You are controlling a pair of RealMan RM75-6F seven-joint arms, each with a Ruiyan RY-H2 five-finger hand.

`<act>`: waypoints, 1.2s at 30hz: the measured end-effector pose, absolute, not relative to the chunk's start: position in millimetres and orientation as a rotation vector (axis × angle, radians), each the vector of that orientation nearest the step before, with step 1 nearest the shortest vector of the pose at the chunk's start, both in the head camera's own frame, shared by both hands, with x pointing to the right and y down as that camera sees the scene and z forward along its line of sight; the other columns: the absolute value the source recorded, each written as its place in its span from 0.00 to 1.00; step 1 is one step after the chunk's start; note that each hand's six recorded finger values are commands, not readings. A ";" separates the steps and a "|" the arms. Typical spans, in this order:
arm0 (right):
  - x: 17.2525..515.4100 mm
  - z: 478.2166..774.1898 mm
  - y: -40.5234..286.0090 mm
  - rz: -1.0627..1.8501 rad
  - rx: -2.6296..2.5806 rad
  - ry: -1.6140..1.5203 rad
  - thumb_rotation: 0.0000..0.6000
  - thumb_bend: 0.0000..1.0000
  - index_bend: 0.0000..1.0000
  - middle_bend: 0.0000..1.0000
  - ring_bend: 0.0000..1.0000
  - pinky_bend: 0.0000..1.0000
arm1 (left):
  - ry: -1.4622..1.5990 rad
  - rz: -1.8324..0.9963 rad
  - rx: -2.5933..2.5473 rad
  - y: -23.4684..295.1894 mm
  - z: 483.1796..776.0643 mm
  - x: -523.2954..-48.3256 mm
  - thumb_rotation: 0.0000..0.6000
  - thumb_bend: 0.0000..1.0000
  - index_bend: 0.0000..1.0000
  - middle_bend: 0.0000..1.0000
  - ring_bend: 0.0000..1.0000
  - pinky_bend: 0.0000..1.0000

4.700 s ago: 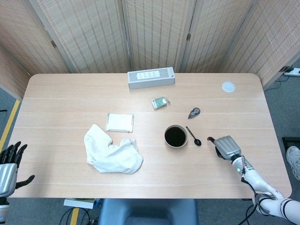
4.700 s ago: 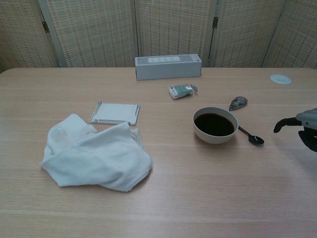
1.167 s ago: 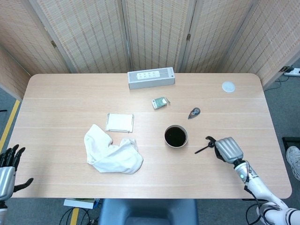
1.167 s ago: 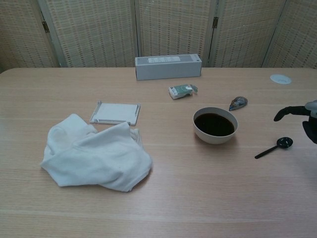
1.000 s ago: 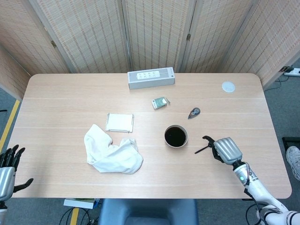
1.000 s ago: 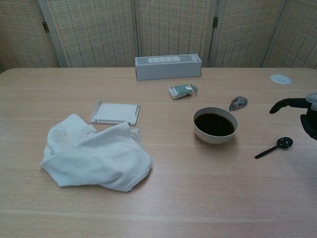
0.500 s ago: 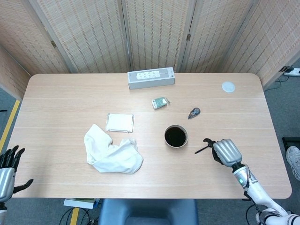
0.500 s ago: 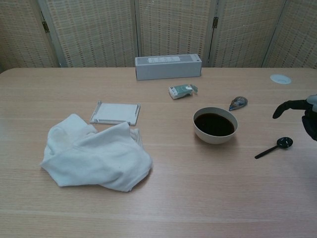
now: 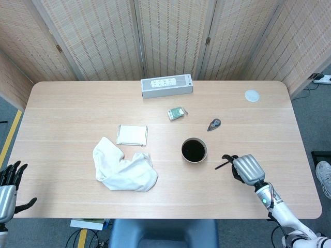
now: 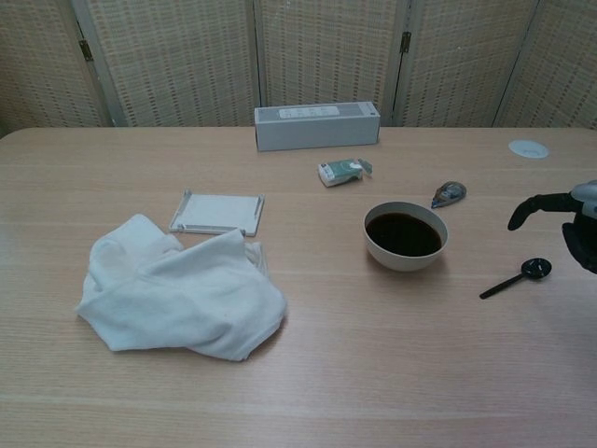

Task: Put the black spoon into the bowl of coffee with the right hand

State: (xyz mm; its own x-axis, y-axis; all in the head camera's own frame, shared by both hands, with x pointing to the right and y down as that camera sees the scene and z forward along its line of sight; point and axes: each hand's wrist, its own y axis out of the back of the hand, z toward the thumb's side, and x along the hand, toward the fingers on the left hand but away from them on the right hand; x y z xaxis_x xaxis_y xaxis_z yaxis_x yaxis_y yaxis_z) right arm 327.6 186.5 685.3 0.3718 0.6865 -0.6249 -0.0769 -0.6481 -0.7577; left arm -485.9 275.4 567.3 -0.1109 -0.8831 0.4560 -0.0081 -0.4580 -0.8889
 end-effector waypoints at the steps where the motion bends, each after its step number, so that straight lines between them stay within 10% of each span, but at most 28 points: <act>1: 327.5 685.3 186.5 1.340 -1.908 -0.523 0.83 0.00 0.30 0.93 0.99 0.91 | 1.014 -1.649 -1.483 275.4 567.2 -485.8 1.00 0.15 0.12 0.06 0.07 0.14; 7: 327.1 685.8 186.6 1.345 -1.900 -0.502 0.77 0.00 0.30 1.00 1.00 1.00 | 1.013 -1.650 -1.485 276.2 567.6 -485.4 1.00 0.15 0.12 0.06 0.07 0.14; 12: 329.3 687.5 184.1 1.358 -1.818 -0.444 1.00 0.06 0.30 1.00 1.00 1.00 | 1.014 -1.648 -1.486 276.0 567.7 -485.3 1.00 0.15 0.12 0.06 0.07 0.14; 36: 308.5 741.6 171.4 1.336 -1.692 -0.137 1.00 0.26 0.49 1.00 1.00 1.00 | 1.012 -1.657 -1.491 279.8 568.5 -485.0 1.00 0.15 0.12 0.06 0.07 0.14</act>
State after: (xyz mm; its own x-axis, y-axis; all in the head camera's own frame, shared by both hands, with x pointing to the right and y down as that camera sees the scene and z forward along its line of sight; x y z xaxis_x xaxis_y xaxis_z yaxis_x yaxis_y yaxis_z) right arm 308.5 171.4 741.6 0.3989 0.5918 -0.7005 -0.4367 -0.5491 -0.7126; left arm -485.0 279.8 568.5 -0.1130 -0.8782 0.4648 -0.0126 -0.4665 -0.8845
